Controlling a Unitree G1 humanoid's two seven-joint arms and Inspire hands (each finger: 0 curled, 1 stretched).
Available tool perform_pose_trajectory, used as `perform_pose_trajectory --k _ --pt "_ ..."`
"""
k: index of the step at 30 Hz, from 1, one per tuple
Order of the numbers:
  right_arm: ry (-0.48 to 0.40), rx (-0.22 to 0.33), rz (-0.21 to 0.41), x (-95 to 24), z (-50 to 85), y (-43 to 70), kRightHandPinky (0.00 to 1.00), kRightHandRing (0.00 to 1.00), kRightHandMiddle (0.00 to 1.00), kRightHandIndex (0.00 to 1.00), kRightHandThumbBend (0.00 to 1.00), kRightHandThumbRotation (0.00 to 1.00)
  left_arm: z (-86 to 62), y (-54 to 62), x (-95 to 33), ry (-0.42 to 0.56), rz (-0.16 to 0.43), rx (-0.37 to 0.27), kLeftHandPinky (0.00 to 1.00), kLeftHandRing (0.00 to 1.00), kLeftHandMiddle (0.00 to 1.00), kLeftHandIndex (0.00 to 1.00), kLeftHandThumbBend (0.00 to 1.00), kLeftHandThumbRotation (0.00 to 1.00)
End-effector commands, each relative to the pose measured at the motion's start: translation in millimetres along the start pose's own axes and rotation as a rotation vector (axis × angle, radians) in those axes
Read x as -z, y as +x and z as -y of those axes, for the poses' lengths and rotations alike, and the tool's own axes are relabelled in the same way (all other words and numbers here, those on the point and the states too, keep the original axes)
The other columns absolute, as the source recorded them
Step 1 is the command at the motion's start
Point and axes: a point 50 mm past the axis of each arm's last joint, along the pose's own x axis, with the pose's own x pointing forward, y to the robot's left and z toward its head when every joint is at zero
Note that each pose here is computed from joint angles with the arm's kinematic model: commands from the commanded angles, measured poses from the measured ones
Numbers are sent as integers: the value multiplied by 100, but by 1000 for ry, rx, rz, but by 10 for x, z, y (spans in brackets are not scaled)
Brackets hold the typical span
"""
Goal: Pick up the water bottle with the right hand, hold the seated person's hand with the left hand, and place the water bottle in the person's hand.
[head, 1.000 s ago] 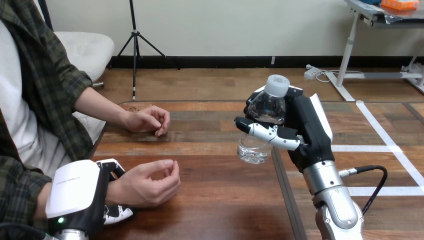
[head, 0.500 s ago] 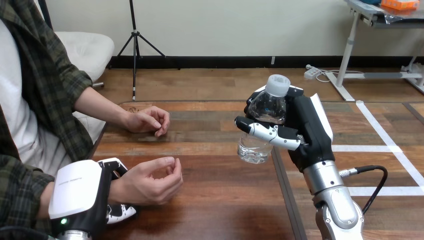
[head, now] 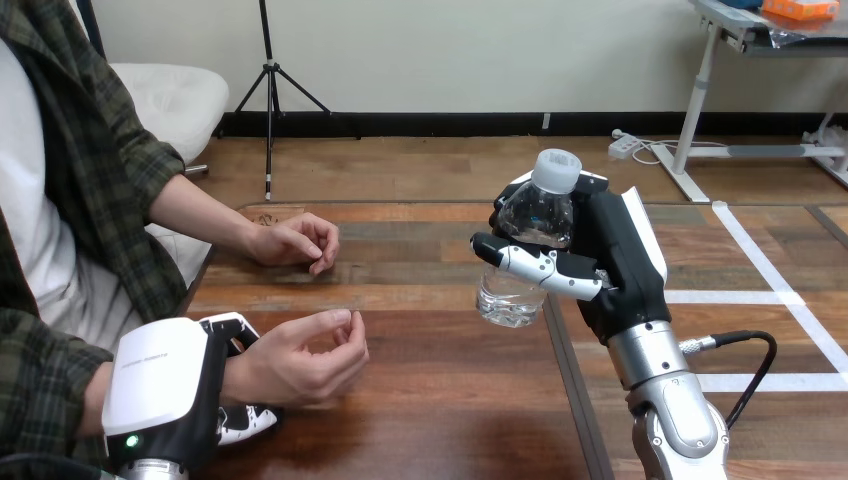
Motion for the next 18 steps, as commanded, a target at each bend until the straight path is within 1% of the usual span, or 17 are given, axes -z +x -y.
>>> perform_pose_trajectory --k 1,3,9,18 --pt "-30 7 134 -260 71 186 40 42 43 42 66 0 118 35 -231 -96 65 28 30 36 42 45 79 0" --pt "-31 8 134 -260 72 187 40 42 43 42 66 0 115 37 -243 -101 67 28 29 36 42 45 79 0" --pt "-42 7 138 -265 76 188 40 42 43 42 66 0 106 34 -291 -172 80 20 29 36 41 45 79 0" --pt "-19 11 139 -265 77 192 40 42 43 42 66 0 96 33 -375 -256 118 -22 30 36 41 44 80 0"
